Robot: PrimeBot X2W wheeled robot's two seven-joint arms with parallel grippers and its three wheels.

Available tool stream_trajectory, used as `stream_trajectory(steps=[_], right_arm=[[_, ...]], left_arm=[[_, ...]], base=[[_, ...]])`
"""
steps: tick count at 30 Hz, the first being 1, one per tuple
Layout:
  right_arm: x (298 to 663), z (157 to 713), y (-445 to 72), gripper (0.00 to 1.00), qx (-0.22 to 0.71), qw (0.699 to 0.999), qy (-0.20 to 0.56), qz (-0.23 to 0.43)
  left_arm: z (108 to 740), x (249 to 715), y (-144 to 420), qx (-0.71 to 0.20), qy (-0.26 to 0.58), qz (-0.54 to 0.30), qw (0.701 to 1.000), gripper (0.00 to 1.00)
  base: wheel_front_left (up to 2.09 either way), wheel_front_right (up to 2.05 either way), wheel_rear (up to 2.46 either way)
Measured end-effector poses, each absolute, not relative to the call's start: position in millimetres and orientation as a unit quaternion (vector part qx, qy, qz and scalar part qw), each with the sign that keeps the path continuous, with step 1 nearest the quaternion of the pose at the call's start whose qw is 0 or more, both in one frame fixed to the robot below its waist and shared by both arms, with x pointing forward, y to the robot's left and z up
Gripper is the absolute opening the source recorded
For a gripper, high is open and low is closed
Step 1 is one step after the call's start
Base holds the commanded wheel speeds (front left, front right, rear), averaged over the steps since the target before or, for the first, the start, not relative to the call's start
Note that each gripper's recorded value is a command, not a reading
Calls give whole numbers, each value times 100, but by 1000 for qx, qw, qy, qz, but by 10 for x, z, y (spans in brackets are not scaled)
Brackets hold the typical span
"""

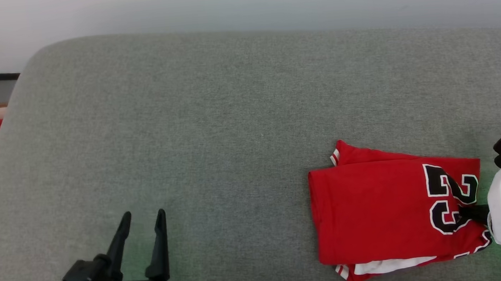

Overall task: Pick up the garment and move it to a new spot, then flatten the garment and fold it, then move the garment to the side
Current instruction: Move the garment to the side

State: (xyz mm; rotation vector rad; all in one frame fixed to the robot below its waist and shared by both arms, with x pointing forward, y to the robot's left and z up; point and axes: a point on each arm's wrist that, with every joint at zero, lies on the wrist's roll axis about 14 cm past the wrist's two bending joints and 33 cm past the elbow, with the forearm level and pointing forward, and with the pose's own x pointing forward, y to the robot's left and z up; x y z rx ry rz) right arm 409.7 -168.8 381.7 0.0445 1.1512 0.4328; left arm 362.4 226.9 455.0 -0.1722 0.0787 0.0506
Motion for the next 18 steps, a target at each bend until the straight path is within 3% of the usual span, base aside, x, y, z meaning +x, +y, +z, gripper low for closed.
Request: stream_trajectory(steps=[8, 18], right_arm=[[4168, 3960, -1833, 0, 68, 851, 490, 176], [4108, 4251, -2913, 0, 69, 904, 421, 43]], left_arm=[[4665, 3751, 2168, -81, 17, 8, 997, 100], [4908, 4127, 1675, -75, -25, -78, 994, 100]], base=[[0, 0, 0], [0, 0, 0]])
